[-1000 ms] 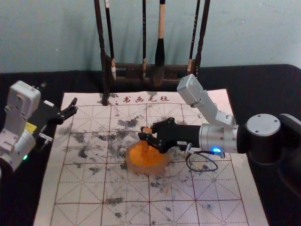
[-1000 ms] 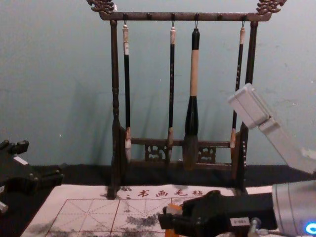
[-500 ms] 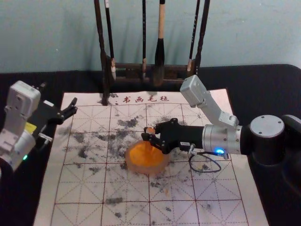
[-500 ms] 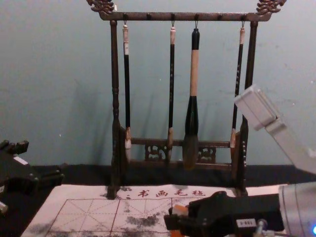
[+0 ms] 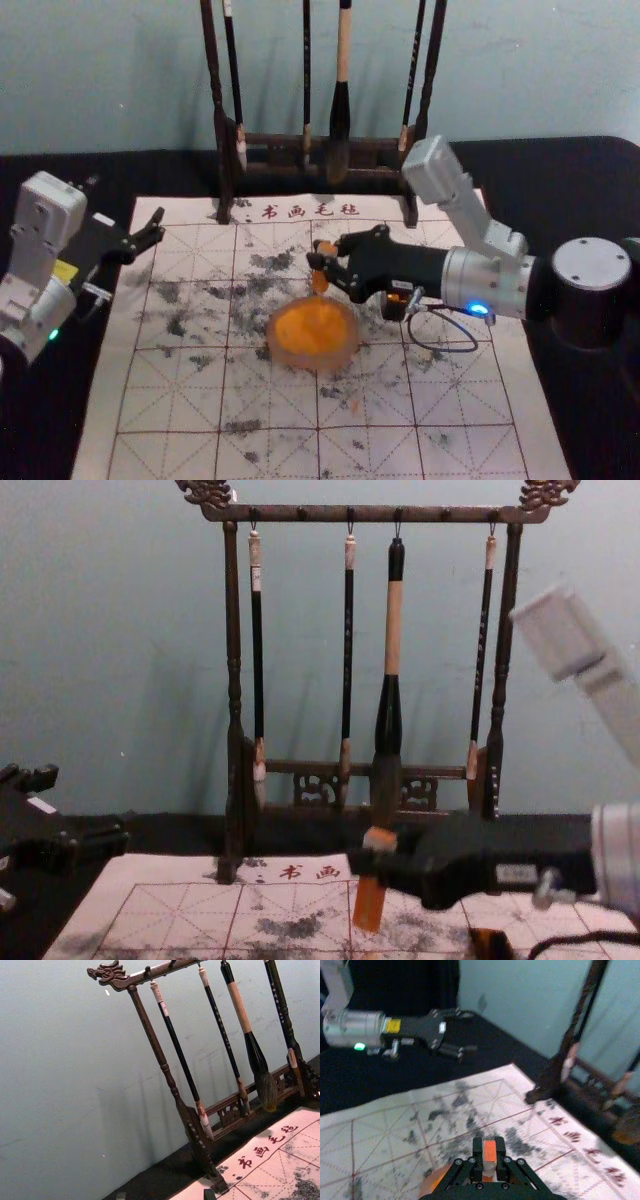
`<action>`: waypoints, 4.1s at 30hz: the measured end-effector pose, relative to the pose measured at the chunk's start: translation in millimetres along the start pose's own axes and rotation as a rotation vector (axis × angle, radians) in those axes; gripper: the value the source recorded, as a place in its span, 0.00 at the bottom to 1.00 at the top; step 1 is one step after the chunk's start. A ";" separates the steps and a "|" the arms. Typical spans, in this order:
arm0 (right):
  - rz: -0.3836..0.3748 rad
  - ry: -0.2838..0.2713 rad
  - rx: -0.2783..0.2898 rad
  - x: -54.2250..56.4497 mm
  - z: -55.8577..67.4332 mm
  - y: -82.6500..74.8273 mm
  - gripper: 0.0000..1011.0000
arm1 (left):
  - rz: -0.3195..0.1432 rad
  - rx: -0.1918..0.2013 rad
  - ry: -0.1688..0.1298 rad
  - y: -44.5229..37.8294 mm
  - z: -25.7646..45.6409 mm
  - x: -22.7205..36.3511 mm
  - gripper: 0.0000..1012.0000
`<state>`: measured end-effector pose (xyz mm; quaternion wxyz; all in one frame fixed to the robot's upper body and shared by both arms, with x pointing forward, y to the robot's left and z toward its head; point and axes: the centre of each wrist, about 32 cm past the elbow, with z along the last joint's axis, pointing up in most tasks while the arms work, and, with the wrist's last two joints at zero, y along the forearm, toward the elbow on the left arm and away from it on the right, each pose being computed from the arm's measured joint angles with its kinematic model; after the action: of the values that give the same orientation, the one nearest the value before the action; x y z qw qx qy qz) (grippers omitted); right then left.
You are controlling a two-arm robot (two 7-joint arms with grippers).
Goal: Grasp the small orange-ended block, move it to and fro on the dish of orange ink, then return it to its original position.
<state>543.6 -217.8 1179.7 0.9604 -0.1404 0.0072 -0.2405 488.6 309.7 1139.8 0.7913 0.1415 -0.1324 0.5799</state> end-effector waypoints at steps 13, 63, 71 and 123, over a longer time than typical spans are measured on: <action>-0.218 0.035 0.087 -26.9 19.2 -37.0 0.11 | 0.000 0.000 0.000 0.0 0.0 0.0 0.99; -0.438 0.198 -0.004 -62.8 -24.3 -53.4 0.11 | 0.000 0.000 0.000 0.0 0.0 0.0 0.99; -0.434 0.206 -0.004 -60.7 -25.3 -50.5 0.11 | 0.000 0.000 0.000 0.0 0.0 0.0 0.99; -0.422 0.207 -0.054 -56.9 -42.6 -31.6 0.11 | 0.000 0.000 0.000 0.0 0.0 0.0 0.99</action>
<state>475.3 -229.5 1144.3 0.8788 -0.1392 0.0825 -0.4488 488.6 309.7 1139.8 0.7913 0.1415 -0.1325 0.5799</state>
